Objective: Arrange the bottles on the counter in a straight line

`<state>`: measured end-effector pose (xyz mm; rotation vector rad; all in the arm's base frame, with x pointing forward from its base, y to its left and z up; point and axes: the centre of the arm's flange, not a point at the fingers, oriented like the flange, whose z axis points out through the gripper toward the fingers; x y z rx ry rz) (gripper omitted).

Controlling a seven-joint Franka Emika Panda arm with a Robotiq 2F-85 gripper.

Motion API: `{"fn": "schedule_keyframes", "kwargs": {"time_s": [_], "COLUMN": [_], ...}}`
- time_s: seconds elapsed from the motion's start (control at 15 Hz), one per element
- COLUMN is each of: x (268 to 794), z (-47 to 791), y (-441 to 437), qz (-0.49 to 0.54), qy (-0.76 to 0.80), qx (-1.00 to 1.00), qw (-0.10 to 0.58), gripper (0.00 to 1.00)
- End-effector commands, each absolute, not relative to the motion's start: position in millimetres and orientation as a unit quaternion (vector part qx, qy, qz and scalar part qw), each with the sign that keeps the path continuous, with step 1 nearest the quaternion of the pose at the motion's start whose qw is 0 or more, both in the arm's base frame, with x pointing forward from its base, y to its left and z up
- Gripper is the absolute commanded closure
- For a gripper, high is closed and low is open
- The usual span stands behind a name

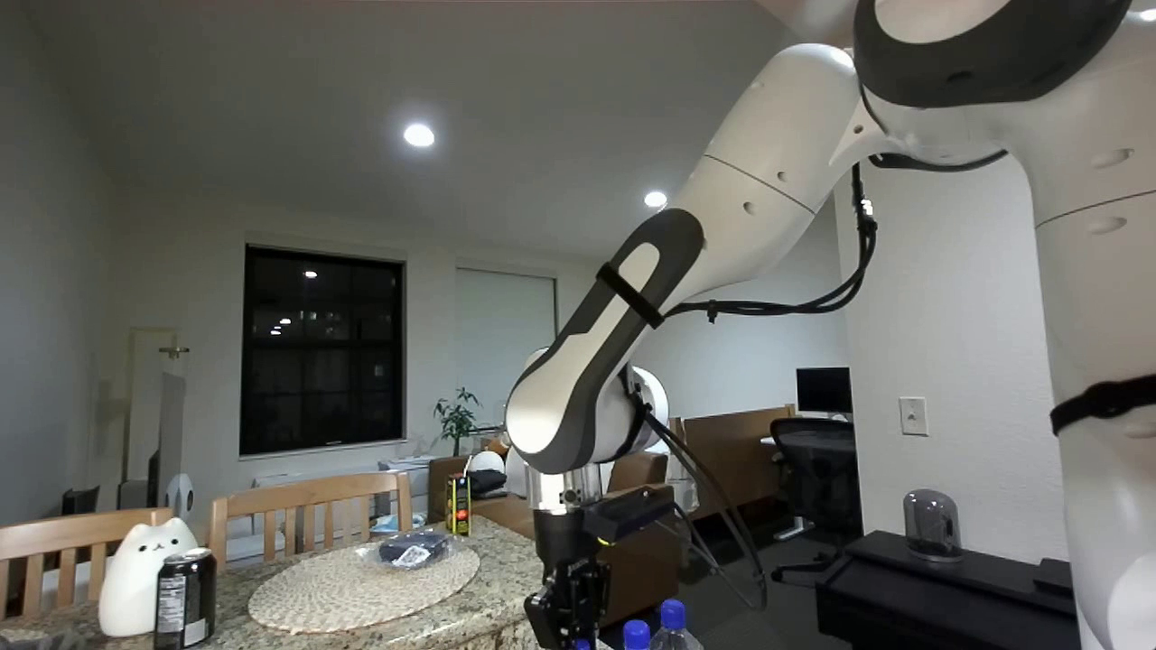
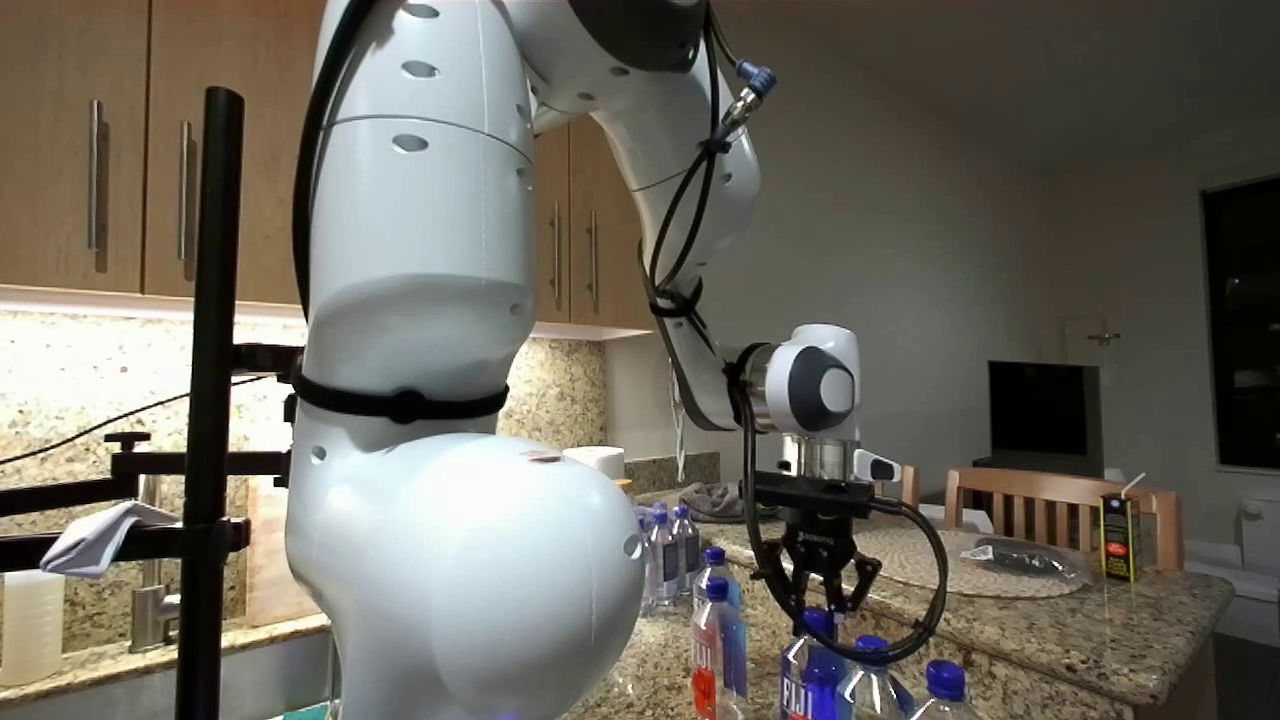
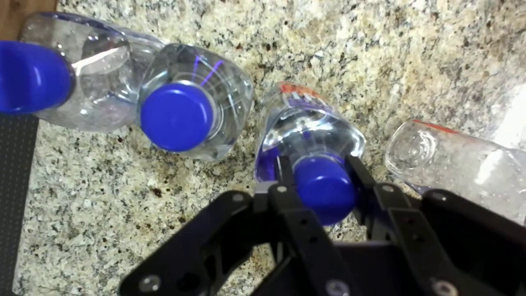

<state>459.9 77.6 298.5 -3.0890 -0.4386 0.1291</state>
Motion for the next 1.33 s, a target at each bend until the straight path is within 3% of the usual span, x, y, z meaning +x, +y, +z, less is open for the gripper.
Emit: {"fn": "schedule_keyframes", "kwargs": {"time_s": [0.0,1.27], "x": [448.6,445.2], "z": [305.7,309.5], "y": [69.8,59.3], "qz": [0.039,0.015], "qy": [-0.169,-0.159], "qx": [-0.985,-0.987], "qw": [0.010,0.006], "gripper": [0.85,0.85]}}
